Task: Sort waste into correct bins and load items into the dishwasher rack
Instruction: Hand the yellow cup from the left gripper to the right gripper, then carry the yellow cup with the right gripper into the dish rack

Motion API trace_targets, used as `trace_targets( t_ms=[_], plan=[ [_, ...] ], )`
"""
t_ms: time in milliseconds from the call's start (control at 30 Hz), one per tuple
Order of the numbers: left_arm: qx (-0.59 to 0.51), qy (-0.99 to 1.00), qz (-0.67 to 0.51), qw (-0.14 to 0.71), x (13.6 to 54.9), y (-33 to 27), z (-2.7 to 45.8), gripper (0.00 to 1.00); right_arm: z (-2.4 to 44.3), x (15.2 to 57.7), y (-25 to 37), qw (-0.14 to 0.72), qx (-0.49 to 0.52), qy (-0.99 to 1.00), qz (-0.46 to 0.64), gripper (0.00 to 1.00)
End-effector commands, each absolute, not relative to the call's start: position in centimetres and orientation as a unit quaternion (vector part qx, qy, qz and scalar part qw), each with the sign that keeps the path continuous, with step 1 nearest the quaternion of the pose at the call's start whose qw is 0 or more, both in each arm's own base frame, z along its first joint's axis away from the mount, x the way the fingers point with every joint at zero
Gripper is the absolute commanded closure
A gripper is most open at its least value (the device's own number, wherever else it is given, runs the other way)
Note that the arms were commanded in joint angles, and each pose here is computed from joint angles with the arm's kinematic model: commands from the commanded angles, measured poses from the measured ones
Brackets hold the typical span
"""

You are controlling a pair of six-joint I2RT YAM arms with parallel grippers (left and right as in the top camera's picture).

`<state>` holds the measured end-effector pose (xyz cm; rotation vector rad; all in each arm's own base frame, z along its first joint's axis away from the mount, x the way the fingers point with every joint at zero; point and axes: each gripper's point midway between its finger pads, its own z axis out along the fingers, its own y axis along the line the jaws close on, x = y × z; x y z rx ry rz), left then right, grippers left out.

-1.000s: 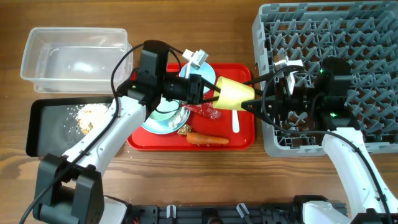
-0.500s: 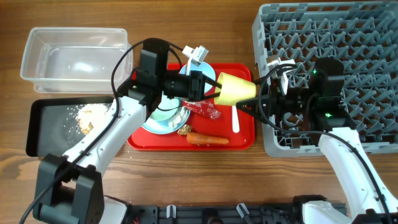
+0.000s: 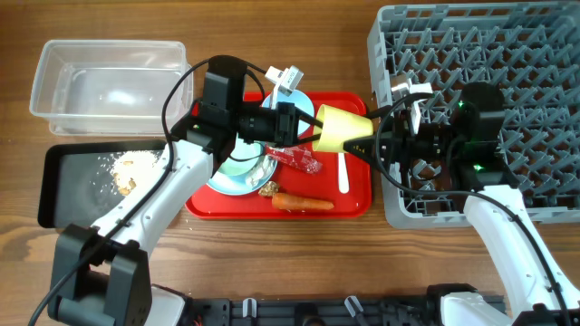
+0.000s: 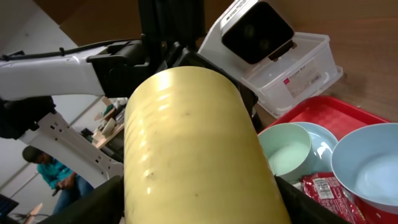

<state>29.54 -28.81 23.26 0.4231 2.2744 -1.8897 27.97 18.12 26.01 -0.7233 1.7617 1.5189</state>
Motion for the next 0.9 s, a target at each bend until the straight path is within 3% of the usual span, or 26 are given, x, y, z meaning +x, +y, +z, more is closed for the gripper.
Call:
trace_targets(
  t_ms=[0,100,333,567,667,867],
  plan=[
    [0.138,0.761,-0.629,0.082,29.6,-28.9,23.6,0.96,26.6,27.8,18.4,0.346,-0.29,0.67,0.589,0.32],
    [0.139,0.761,-0.629,0.082,29.6,-28.9,23.6,0.93,26.6,27.9,18.4,0.346,-0.29,0.67,0.589,0.35],
    [0.138,0.771,-0.613,0.106,30.3,-28.7,23.0,0.64,26.0,29.0,18.2,0.359,-0.269,0.69,0.568,0.46],
    [0.014,0.884,-0.439,0.16,34.2,-23.9,15.8,0.53,23.0,31.6,16.9,0.371,-0.197,0.758,0.499,0.53],
    [-0.033,0.903,-0.39,0.177,35.2,-20.4,15.1,0.51,20.0,32.6,15.2,0.366,-0.154,0.811,0.429,0.53],
    [-0.089,0.931,-0.271,0.227,34.8,-12.7,15.9,0.49,19.9,33.3,10.7,0.389,-0.074,0.872,0.287,0.53]
  ],
)
